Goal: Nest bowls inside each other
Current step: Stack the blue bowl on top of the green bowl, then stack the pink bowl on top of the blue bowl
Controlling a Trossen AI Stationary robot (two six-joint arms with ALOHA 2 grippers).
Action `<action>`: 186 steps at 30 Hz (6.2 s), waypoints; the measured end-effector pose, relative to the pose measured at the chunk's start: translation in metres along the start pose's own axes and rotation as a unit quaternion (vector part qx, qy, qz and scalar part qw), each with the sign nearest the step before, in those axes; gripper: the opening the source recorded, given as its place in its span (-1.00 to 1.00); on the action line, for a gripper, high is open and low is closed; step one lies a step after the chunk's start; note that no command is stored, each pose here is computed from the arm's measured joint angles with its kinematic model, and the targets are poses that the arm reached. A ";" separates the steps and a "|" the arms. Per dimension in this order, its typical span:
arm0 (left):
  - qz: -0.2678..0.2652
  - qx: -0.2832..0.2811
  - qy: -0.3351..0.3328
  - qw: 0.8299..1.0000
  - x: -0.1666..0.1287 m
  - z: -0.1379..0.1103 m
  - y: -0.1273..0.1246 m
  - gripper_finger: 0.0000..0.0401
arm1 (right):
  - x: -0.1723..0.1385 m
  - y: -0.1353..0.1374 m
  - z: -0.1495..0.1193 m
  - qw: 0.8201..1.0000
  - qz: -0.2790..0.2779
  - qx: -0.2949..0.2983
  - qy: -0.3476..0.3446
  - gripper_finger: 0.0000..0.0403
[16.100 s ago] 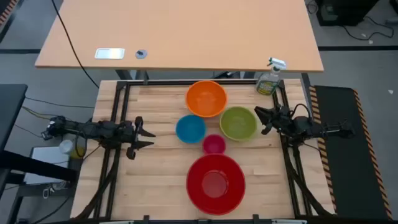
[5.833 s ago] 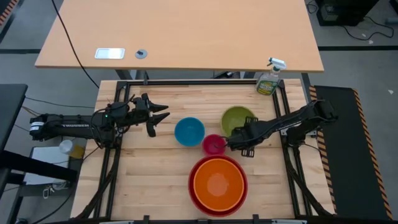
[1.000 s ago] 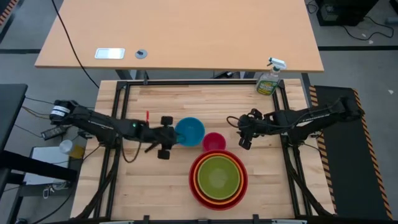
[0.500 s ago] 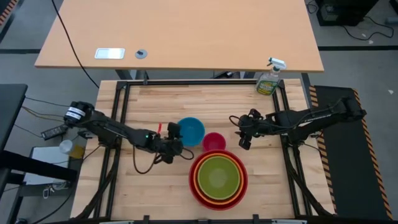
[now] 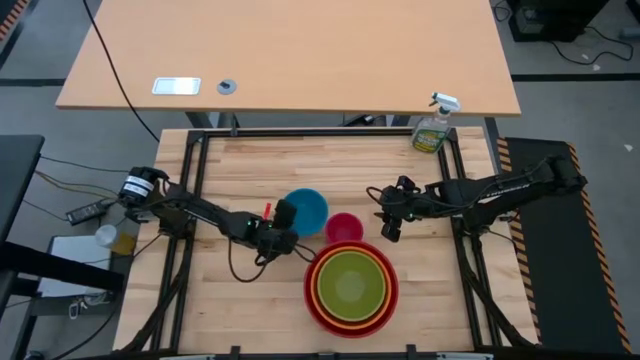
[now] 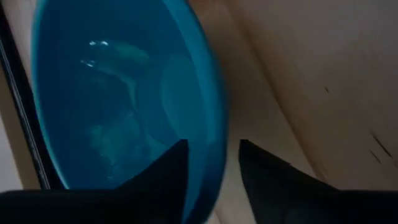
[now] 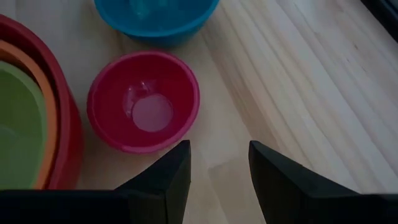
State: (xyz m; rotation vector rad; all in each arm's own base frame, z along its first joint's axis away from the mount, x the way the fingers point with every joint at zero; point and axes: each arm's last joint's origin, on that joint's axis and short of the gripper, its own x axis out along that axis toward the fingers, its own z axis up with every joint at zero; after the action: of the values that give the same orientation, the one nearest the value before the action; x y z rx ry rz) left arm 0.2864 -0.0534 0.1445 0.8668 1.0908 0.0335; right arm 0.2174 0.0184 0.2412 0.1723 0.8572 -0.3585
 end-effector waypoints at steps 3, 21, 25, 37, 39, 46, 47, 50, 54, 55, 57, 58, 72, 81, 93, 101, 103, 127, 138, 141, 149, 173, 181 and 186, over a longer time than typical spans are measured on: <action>0.006 0.000 0.000 1.000 -0.001 0.000 0.000 -0.56 | 0.000 0.000 0.001 1.000 0.001 0.001 -0.003 -0.16; 0.097 0.007 0.068 0.993 -0.041 0.022 0.008 -0.95 | -0.001 0.002 0.000 1.000 0.004 0.003 -0.003 -0.16; 0.110 0.010 0.056 0.992 -0.055 0.033 0.010 -0.96 | -0.001 0.002 0.000 1.000 0.004 0.006 -0.003 -0.16; 0.171 0.012 0.009 0.985 -0.094 0.063 0.013 -0.95 | -0.001 0.002 0.000 1.000 0.004 0.001 -0.002 -0.16; 0.176 0.014 -0.010 0.984 -0.101 0.070 0.012 -0.95 | -0.001 0.002 -0.001 1.000 0.000 -0.004 -0.002 -0.16; 0.172 0.036 -0.096 0.980 -0.119 0.092 0.005 -0.94 | -0.014 -0.005 -0.002 1.000 -0.007 -0.002 -0.013 -0.16; 0.165 0.047 -0.110 0.979 -0.121 0.095 0.003 -0.94 | -0.016 -0.006 -0.003 1.000 -0.006 0.001 -0.015 -0.16; 0.125 0.078 -0.173 0.974 -0.127 0.104 -0.001 -0.94 | -0.024 -0.009 -0.002 1.000 -0.001 0.012 -0.028 -0.16; 0.046 0.103 -0.285 0.952 -0.131 0.116 -0.001 -0.94 | -0.031 -0.011 -0.001 0.999 0.005 0.019 -0.045 -0.16; 0.019 0.109 -0.313 0.943 -0.131 0.118 0.000 -0.94 | -0.032 -0.011 -0.001 0.999 0.005 0.020 -0.047 -0.16; -0.036 0.109 -0.367 0.923 -0.130 0.122 0.004 -0.94 | -0.032 -0.011 -0.001 0.999 0.003 0.020 -0.049 -0.16; -0.060 0.096 -0.390 0.914 -0.129 0.123 0.007 -0.94 | -0.031 -0.011 -0.001 0.998 0.004 0.021 -0.051 -0.16; -0.240 -0.006 -0.468 0.850 -0.076 0.139 0.016 -0.94 | -0.027 -0.009 -0.001 0.999 -0.002 0.010 -0.043 -0.16; -0.233 -0.016 -0.417 0.878 -0.048 0.143 -0.005 -0.91 | -0.029 -0.010 -0.001 0.999 -0.005 0.008 -0.049 -0.16; -0.221 -0.001 -0.438 0.871 -0.054 0.147 -0.007 -0.19 | -0.030 -0.009 -0.001 0.999 0.000 0.008 -0.047 -0.16; -0.221 -0.031 -0.470 0.854 -0.089 0.143 0.012 0.00 | -0.030 -0.009 -0.003 0.999 -0.003 0.009 -0.037 -0.16; -0.225 -0.053 -0.471 0.851 -0.093 0.141 0.016 -0.01 | -0.030 -0.009 -0.003 0.999 -0.003 0.010 -0.037 -0.16; -0.203 -0.094 -0.429 0.875 -0.095 0.137 0.017 -0.04 | -0.030 -0.009 -0.002 0.999 -0.001 0.016 -0.042 -0.16; -0.194 -0.074 -0.337 0.918 -0.055 0.136 -0.008 -0.04 | -0.030 -0.009 -0.002 0.999 0.001 0.017 -0.045 -0.16; -0.183 -0.053 -0.349 0.917 -0.064 0.137 -0.008 -0.04 | -0.030 -0.009 -0.002 0.999 0.000 0.016 -0.044 -0.16; -0.107 -0.082 -0.403 0.905 -0.115 0.128 0.026 -0.04 | -0.029 -0.010 -0.005 0.999 -0.007 0.029 -0.028 -0.16; -0.006 -0.207 -0.407 0.890 -0.140 0.018 0.015 -0.04 | 0.083 -0.026 -0.006 0.982 0.021 0.117 0.145 0.46; -0.014 -0.230 -0.409 0.883 -0.144 0.010 0.018 -0.04 | 0.128 -0.020 0.011 0.973 0.036 0.106 0.201 0.62; -0.015 -0.229 -0.405 0.885 -0.144 0.009 0.018 -0.04 | 0.147 -0.017 0.012 0.967 0.029 0.101 0.232 0.42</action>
State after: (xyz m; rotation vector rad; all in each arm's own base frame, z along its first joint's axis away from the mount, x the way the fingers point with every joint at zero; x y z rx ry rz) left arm 0.2294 -0.1077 0.2663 0.3548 0.2757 -0.0901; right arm 0.3078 -0.0359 0.1366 0.4834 1.2754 -0.3560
